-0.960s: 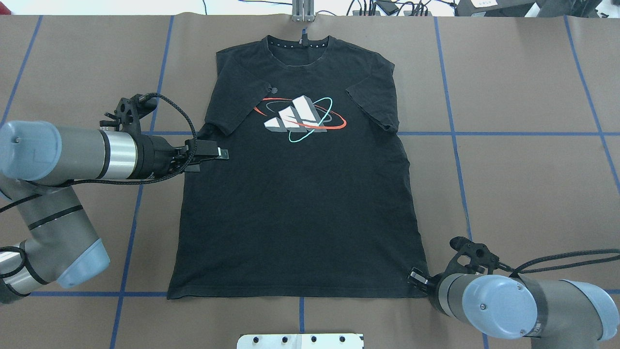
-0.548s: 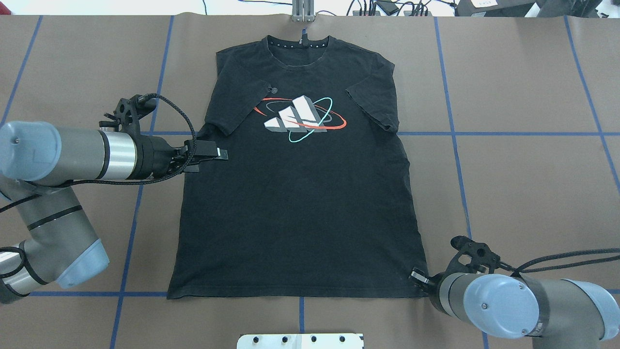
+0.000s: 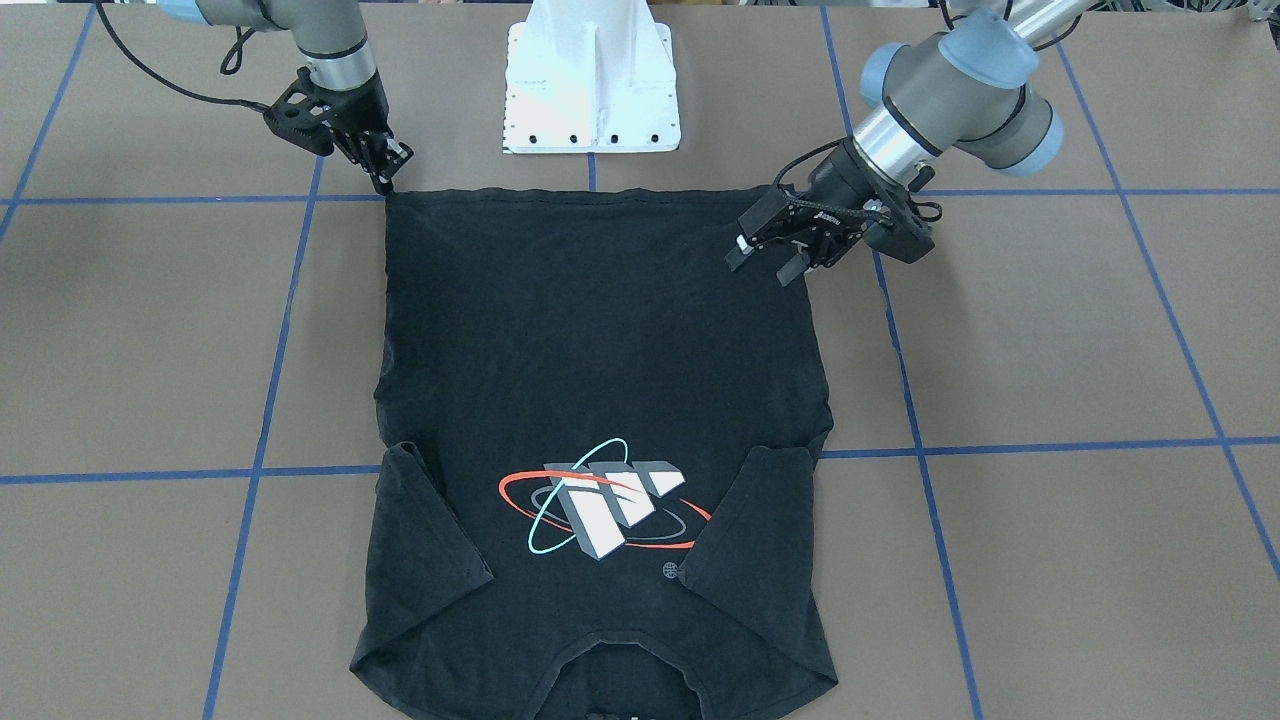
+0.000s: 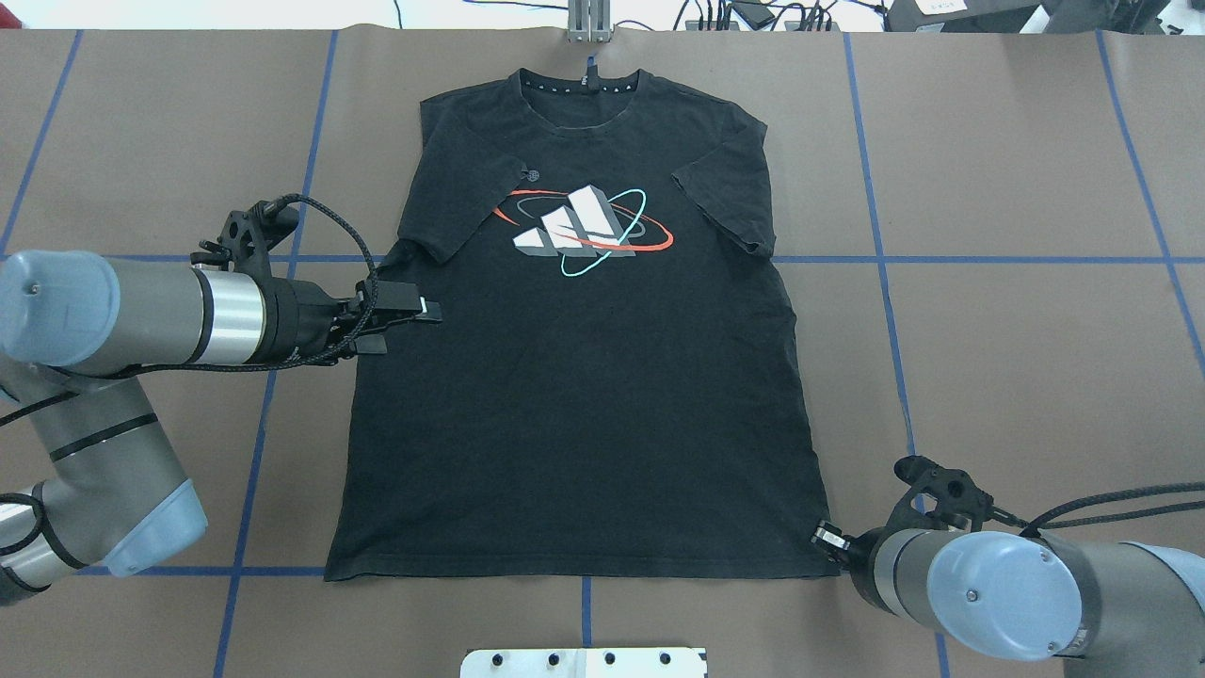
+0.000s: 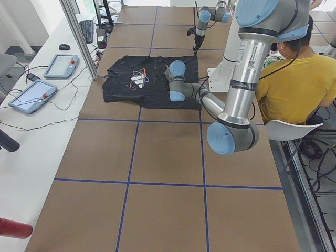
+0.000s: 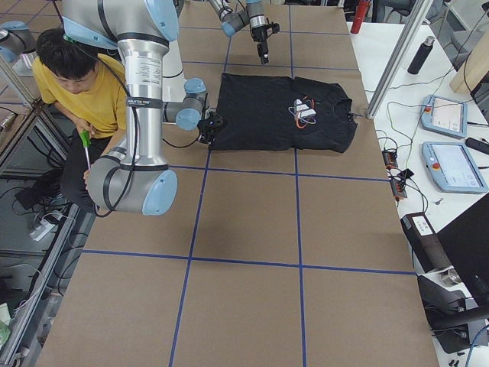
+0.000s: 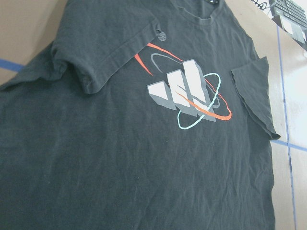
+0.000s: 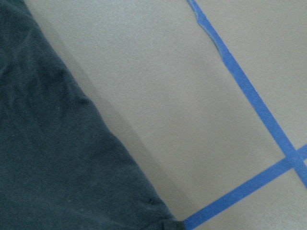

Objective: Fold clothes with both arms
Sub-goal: 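Move the left gripper down the shirt side to the near hem corner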

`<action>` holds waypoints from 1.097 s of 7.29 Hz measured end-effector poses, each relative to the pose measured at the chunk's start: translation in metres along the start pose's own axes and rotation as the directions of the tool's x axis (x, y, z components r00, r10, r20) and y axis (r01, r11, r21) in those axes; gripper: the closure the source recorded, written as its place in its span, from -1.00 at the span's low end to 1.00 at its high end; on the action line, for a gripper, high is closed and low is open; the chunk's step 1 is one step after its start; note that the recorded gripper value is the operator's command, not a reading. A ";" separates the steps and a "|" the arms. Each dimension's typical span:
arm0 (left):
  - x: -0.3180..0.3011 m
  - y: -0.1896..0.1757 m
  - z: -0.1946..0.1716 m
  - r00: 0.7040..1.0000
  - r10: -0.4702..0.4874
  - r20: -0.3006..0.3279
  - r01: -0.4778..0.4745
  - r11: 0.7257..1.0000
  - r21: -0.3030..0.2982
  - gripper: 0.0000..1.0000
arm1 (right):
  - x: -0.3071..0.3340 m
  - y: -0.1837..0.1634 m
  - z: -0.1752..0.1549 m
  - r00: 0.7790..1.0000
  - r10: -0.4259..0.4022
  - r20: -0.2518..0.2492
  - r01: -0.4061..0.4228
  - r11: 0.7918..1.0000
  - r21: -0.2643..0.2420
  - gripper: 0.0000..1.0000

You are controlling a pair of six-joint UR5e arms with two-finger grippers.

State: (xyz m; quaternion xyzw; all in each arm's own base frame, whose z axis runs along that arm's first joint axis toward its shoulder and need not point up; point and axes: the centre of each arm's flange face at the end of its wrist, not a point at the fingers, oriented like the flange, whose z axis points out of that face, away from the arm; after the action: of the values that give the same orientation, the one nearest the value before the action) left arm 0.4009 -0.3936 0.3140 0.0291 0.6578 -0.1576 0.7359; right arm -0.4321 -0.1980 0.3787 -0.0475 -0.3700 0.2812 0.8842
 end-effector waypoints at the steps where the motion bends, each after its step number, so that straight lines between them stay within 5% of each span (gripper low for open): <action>1: -0.005 0.026 0.003 0.997 -0.068 0.026 0.068 0.998 -0.016 -0.98 | 0.001 0.000 -0.004 1.000 0.000 0.004 0.000 1.000 -0.002 0.41; 2: -0.003 0.050 0.004 0.991 -0.111 0.075 0.112 0.994 -0.012 -0.98 | 0.002 0.000 -0.006 1.000 -0.002 0.003 0.002 1.000 -0.004 -0.13; 3: 0.000 0.064 0.003 0.984 -0.132 0.122 0.133 0.991 0.000 -0.98 | 0.002 0.002 -0.004 1.000 -0.004 -0.002 0.004 1.000 -0.004 -0.47; 7: 0.000 0.077 0.004 0.975 -0.147 0.168 0.148 0.989 0.004 -0.98 | 0.006 0.013 0.016 0.999 -0.028 -0.020 0.029 0.999 0.024 -0.42; 8: -0.001 0.077 0.004 0.974 -0.147 0.170 0.148 0.989 0.003 -0.98 | 0.006 0.015 0.018 0.999 -0.031 -0.022 0.032 0.999 0.027 -0.18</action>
State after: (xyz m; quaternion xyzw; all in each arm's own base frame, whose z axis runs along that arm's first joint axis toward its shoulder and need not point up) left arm 0.4257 -0.3211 0.3026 -0.0368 0.5937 -0.2107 0.7757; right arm -0.4484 -0.1846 0.3912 -0.0325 -0.3574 0.2717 0.8930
